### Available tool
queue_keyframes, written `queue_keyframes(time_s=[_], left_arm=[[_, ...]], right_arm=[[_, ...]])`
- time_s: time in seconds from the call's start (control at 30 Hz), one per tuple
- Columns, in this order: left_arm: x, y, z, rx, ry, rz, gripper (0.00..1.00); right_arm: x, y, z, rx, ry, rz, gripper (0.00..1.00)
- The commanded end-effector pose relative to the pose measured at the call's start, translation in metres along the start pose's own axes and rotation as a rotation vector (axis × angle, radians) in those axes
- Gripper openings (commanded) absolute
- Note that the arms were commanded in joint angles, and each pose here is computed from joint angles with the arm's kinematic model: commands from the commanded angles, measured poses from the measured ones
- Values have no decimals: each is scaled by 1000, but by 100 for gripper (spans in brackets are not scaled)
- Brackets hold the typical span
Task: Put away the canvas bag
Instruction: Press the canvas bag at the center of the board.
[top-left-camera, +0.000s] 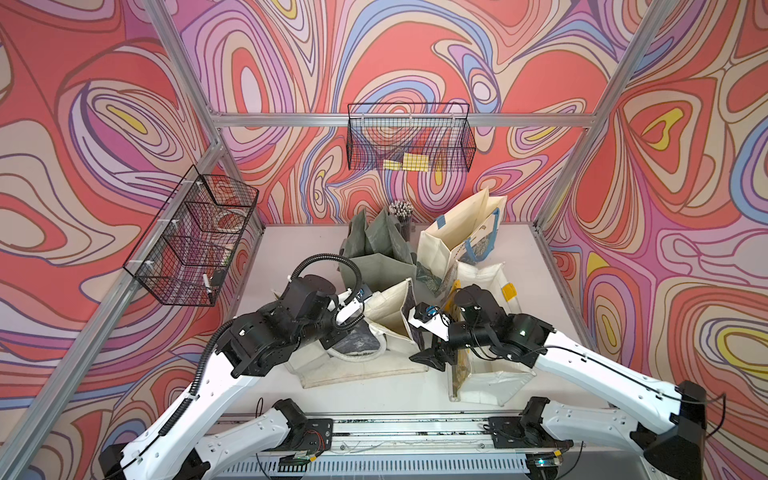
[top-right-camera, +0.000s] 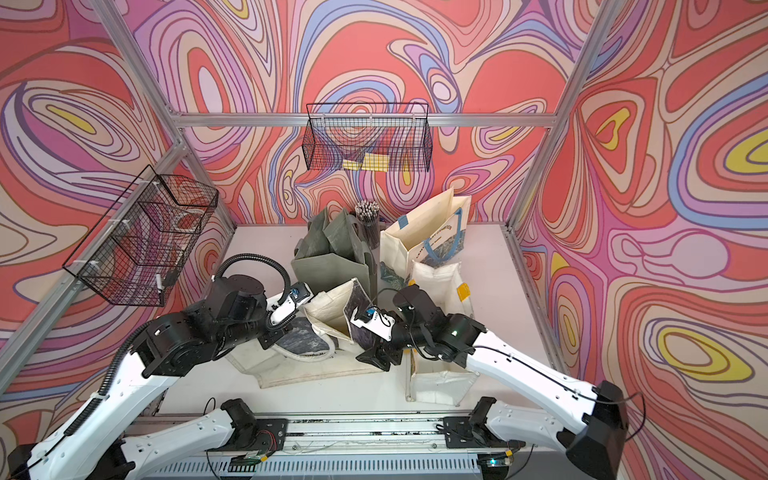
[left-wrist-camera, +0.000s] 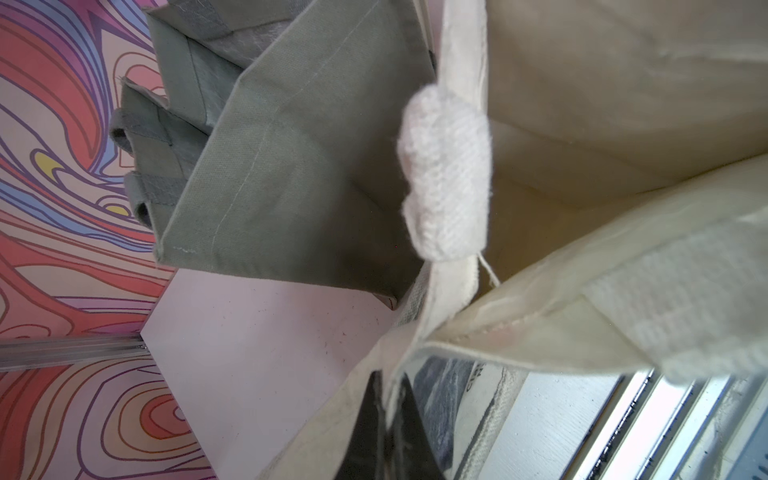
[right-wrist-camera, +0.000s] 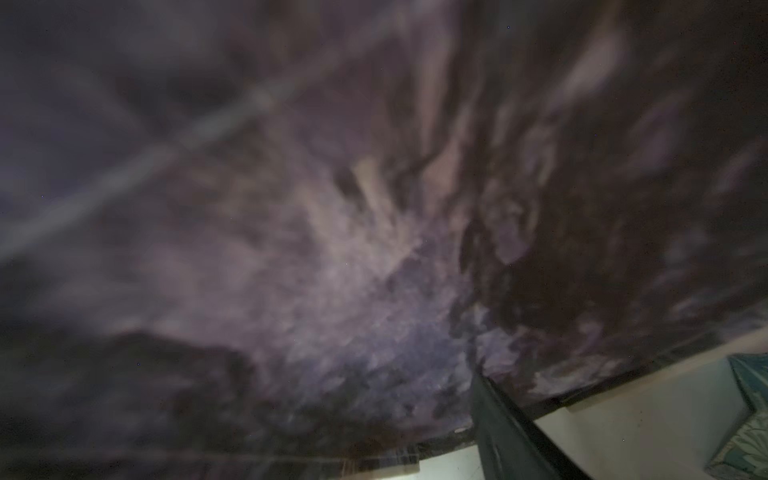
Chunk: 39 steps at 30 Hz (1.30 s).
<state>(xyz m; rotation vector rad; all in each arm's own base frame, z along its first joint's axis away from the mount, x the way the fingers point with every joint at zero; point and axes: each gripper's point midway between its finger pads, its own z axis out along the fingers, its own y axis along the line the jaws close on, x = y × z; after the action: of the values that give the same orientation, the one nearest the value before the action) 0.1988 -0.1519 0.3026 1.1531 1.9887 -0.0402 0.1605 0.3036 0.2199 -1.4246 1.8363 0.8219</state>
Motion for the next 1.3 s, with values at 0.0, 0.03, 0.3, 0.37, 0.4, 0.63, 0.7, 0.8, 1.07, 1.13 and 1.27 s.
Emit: queue_keyframes(time_s=[0.0, 0.03, 0.3, 0.37, 0.4, 0.63, 0.7, 0.8, 1.07, 1.13, 1.27], left_arm=[[-21, 3, -17, -3, -125, -9, 0], [-23, 2, -19, 3, -140, -1, 0], [-37, -8, -25, 62, -226, 28, 0], [-36, -10, -22, 69, -215, 38, 0], [-35, -10, -21, 73, -204, 46, 0], [-31, -11, -19, 73, -183, 91, 0], [-31, -12, -19, 78, -186, 110, 0], [-29, -15, -18, 86, -178, 157, 0], [-30, -27, -22, 135, -217, 326, 0], [-31, -30, -23, 146, -241, 353, 0], [-29, -35, -23, 165, -246, 398, 0]], right_arm=[[-17, -4, 5, 24, -73, -14, 82], [-22, -5, 6, 37, -99, -20, 82], [-46, 4, 10, -22, -304, -83, 52], [-49, 5, 10, -28, -332, -91, 50], [-52, 5, 8, -23, -344, -96, 49], [-66, -9, -23, 123, -335, -88, 80], [-69, -12, -33, 158, -321, -81, 84], [-71, -16, -44, 200, -302, -78, 88], [-86, -17, -60, 234, -297, -111, 98], [-86, -21, -58, 251, -281, -116, 99], [-90, -27, -64, 291, -273, -125, 98]])
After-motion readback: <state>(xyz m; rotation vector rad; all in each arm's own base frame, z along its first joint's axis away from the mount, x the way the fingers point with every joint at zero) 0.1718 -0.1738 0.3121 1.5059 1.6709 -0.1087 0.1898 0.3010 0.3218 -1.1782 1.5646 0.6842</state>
